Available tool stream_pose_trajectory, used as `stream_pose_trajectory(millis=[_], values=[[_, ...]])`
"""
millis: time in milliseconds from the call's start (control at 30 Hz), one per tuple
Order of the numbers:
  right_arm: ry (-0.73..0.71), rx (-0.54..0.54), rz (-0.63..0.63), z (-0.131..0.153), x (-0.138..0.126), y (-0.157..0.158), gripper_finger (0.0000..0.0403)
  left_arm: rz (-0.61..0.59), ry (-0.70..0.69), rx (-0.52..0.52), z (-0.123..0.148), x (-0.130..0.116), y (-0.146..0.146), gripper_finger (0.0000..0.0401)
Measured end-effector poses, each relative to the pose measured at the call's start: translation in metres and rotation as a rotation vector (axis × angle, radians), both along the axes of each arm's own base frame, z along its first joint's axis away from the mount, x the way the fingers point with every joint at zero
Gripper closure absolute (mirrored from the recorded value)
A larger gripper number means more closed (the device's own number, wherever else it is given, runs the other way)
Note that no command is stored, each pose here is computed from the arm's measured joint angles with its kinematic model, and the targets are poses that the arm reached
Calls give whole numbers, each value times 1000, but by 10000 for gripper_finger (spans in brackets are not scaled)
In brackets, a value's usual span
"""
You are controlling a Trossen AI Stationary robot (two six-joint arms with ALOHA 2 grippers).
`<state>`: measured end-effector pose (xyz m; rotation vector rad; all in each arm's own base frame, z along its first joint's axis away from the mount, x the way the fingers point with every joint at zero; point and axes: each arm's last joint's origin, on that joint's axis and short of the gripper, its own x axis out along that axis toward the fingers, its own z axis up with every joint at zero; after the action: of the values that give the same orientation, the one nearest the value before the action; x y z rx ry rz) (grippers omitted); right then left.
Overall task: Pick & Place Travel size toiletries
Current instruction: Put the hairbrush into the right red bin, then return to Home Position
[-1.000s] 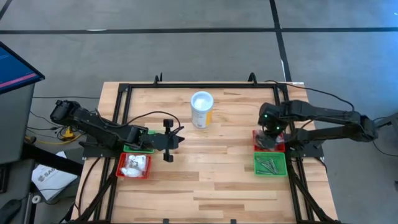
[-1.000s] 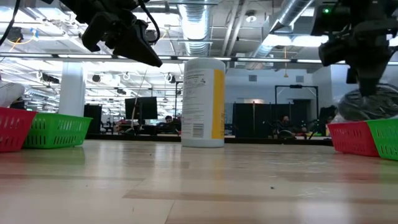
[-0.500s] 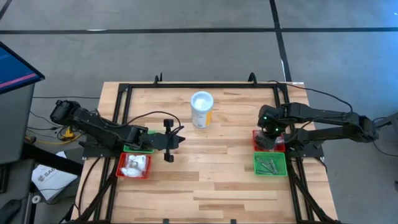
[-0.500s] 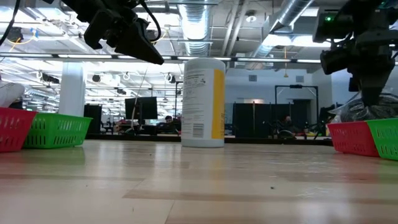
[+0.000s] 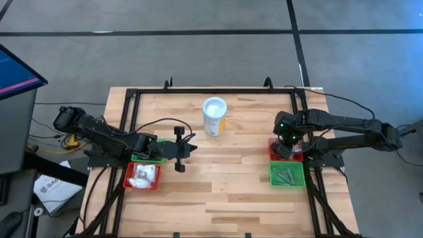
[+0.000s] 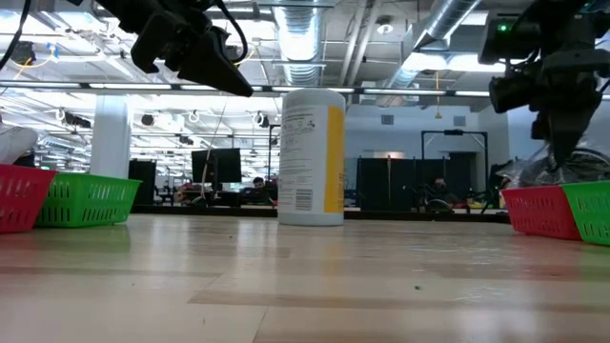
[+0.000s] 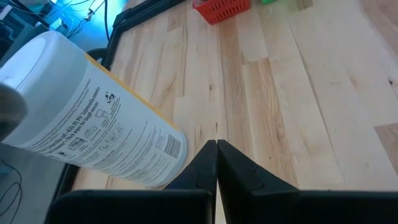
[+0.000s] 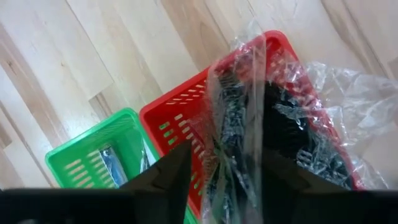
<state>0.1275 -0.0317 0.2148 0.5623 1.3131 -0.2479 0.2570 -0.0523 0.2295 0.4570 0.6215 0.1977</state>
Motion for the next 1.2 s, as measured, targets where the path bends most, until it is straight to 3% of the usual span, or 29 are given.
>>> stream_pose_trajectory(millis=[400,700,833,900,1200], values=[[5,-3,22,0,-1,0,158,2,-11,-1,1,1,0,397],[-6,-27,51,6,0,-1,161,2,-23,-5,2,1,0,397],[-36,-169,-31,24,4,-9,163,2,-29,-6,2,2,0,397],[-98,-236,-46,33,6,-12,163,0,-40,-8,3,2,-1,397],[-670,-442,-7,78,16,-8,163,43,-252,-148,24,5,-1,397]])
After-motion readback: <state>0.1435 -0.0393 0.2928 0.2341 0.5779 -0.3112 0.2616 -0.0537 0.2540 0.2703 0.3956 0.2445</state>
